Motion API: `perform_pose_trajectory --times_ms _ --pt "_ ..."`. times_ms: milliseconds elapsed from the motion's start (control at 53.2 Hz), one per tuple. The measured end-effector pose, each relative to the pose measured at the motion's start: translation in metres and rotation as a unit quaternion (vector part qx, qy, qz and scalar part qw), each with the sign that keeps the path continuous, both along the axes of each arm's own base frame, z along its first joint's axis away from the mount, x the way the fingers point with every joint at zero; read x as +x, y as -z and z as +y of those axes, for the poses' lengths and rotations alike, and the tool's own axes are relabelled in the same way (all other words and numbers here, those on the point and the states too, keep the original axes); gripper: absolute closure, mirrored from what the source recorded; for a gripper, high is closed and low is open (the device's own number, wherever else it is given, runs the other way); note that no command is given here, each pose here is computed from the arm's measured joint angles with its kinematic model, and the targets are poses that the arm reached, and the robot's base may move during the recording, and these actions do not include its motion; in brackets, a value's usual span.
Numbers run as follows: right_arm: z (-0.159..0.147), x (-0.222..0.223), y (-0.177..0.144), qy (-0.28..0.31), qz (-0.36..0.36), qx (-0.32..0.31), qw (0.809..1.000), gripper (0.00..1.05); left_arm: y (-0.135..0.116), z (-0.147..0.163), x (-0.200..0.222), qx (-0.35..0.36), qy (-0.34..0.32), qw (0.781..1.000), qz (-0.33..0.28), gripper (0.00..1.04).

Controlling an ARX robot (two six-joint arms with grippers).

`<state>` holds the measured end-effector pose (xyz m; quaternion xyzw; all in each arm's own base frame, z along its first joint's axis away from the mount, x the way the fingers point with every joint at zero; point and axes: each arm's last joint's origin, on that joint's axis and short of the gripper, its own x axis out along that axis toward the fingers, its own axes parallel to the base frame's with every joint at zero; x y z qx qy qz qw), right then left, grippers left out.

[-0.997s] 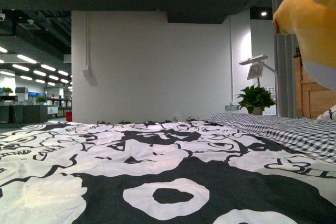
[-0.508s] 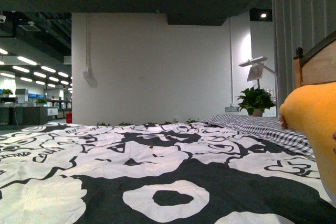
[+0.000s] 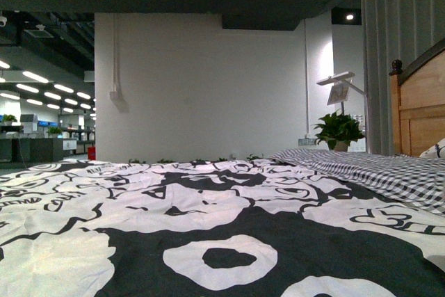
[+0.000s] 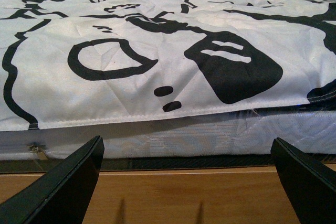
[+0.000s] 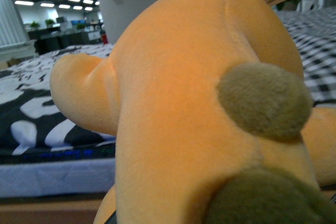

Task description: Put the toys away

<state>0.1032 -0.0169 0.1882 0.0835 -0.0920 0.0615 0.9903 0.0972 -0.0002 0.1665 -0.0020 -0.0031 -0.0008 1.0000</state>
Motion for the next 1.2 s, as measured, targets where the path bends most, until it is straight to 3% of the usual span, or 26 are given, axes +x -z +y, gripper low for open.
perform_pose_trajectory --times_ms 1204 --pt "-0.0039 0.0038 0.0028 0.008 0.018 0.019 1.0 0.85 0.0 0.0 0.0 0.0 0.0 1.0 0.0 0.06"
